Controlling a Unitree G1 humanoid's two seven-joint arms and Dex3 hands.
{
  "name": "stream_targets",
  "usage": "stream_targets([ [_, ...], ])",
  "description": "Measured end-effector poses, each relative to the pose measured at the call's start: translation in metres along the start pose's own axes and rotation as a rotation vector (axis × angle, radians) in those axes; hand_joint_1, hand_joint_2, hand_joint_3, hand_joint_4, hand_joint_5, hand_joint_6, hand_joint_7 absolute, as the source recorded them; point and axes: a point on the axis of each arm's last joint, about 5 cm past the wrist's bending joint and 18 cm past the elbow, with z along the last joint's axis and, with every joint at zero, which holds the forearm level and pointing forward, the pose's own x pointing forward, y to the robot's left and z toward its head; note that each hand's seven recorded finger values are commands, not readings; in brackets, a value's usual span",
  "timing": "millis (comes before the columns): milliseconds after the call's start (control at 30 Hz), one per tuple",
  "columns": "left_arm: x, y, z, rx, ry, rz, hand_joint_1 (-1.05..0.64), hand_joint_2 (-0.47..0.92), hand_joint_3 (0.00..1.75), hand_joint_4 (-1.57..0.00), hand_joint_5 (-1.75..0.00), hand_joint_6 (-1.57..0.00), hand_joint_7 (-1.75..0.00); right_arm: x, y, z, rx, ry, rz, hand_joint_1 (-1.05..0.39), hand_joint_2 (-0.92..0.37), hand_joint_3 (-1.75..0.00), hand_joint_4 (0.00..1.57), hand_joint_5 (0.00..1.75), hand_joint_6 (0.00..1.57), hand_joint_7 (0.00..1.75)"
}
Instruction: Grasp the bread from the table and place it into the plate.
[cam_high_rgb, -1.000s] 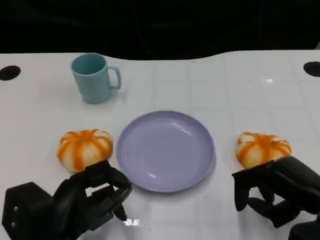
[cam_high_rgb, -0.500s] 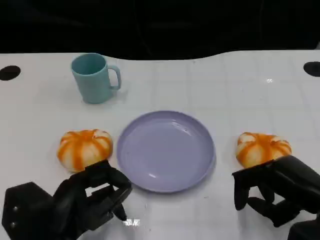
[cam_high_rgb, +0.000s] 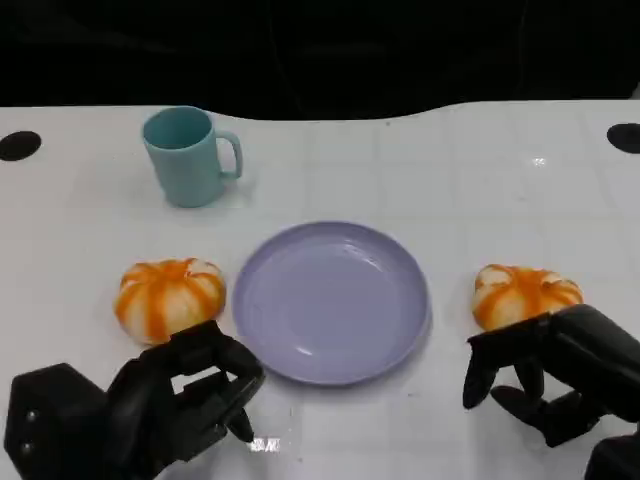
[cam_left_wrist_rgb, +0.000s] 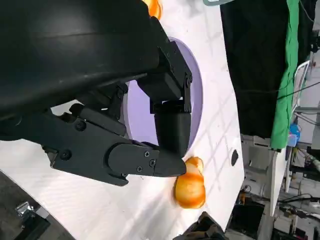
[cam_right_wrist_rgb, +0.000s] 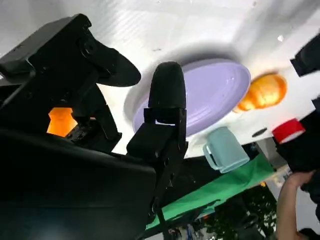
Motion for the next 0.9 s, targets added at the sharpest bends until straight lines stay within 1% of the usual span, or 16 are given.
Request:
stream_targets([
  [33, 0.0, 0.0, 0.0, 0.0, 0.0, 0.0, -0.5, 0.92, 0.27, -0.72, -1.75, -0.74, -1.38, 0.0, -0.0011, 0.0, 0.003, 0.002, -0.009, -0.09, -0.48, -0.84, 0.78, 1.39, 0.93, 0.56],
  [100, 0.0, 0.0, 0.0, 0.0, 0.0, 0.001, -0.5, 0.92, 0.27, -0.72, -1.75, -0.74, -1.37, 0.0, -0.0036, 0.0, 0.002, 0.004, -0.025, -0.11, -0.47, -0.8, 0.75, 1.36, 0.92, 0.46],
  [200, 0.0, 0.0, 0.0, 0.0, 0.0, 0.001, -0.5, 0.92, 0.27, -0.72, -1.75, -0.74, -1.37, 0.0, -0.0066, 0.001, -0.005, 0.004, -0.041, -0.15, -0.55, -0.63, 0.71, 1.26, 0.93, 0.31],
  [233, 0.0, 0.0, 0.0, 0.0, 0.0, 0.001, -0.49, 0.92, 0.27, -0.72, -1.75, -0.74, -1.37, 0.001, -0.0073, 0.001, -0.004, 0.008, -0.044, -0.18, -0.62, -0.51, 0.69, 1.12, 0.91, 0.24],
  [300, 0.0, 0.0, 0.0, 0.0, 0.0, 0.001, -0.5, 0.92, 0.28, -0.72, -1.75, -0.74, -1.37, 0.001, -0.0088, 0.002, 0.003, 0.009, -0.054, -0.24, -0.74, -0.32, 0.65, 0.98, 0.86, 0.14],
  [400, 0.0, 0.0, 0.0, 0.001, -0.001, 0.001, -0.5, 0.92, 0.28, -0.72, -1.75, -0.74, -1.37, 0.001, -0.0145, 0.003, 0.004, 0.016, -0.072, -0.3, -0.82, -0.18, 0.53, 0.87, 0.78, 0.06],
  [433, 0.0, 0.0, 0.0, 0.001, -0.001, 0.001, -0.5, 0.92, 0.28, -0.72, -1.75, -0.74, -1.37, 0.001, -0.0167, 0.004, 0.002, 0.023, -0.078, -0.32, -0.86, -0.11, 0.46, 0.78, 0.73, 0.03],
  [467, 0.0, 0.0, 0.0, 0.001, -0.001, 0.001, -0.5, 0.92, 0.28, -0.72, -1.75, -0.74, -1.37, 0.001, -0.019, 0.004, -0.003, 0.028, -0.081, -0.33, -0.87, -0.08, 0.43, 0.73, 0.7, 0.01],
  [500, 0.0, 0.0, 0.0, 0.001, -0.002, 0.001, -0.5, 0.92, 0.28, -0.72, -1.75, -0.74, -1.37, 0.0, -0.0208, 0.005, -0.009, 0.03, -0.083, -0.34, -0.88, -0.05, 0.42, 0.68, 0.69, 0.01],
  [533, 0.0, 0.0, 0.0, 0.001, -0.002, 0.001, -0.49, 0.92, 0.28, -0.73, -1.75, -0.74, -1.38, 0.0, -0.0222, 0.005, -0.014, 0.033, -0.085, -0.35, -0.89, -0.03, 0.39, 0.57, 0.63, 0.0],
  [567, 0.0, 0.0, 0.0, 0.001, -0.002, 0.001, -0.49, 0.92, 0.28, -0.73, -1.75, -0.74, -1.38, 0.0, -0.024, 0.005, -0.02, 0.038, -0.086, -0.36, -0.9, -0.02, 0.39, 0.49, 0.61, 0.0],
  [633, 0.0, 0.0, 0.0, 0.001, -0.002, 0.001, -0.5, 0.92, 0.28, -0.73, -1.75, -0.74, -1.38, -0.001, -0.0287, 0.005, -0.034, 0.049, -0.092, -0.38, -0.9, 0.0, 0.32, 0.39, 0.55, 0.0],
  [700, 0.0, 0.0, 0.0, 0.001, -0.002, 0.001, -0.5, 0.92, 0.28, -0.73, -1.75, -0.74, -1.38, -0.002, -0.0336, 0.006, -0.047, 0.062, -0.103, -0.38, -0.89, 0.0, 0.27, 0.34, 0.51, 0.0],
  [733, 0.0, 0.0, 0.0, 0.001, -0.002, 0.001, -0.5, 0.92, 0.28, -0.72, -1.75, -0.74, -1.38, -0.002, -0.0352, 0.006, -0.051, 0.069, -0.102, -0.38, -0.87, 0.0, 0.22, 0.32, 0.47, 0.0],
  [900, 0.0, 0.0, 0.0, 0.001, -0.002, 0.001, -0.5, 0.92, 0.28, -0.72, -1.75, -0.74, -1.37, -0.003, -0.0428, 0.009, -0.092, 0.093, -0.105, -0.34, -0.84, 0.0, 0.1, 0.28, 0.37, 0.0],
])
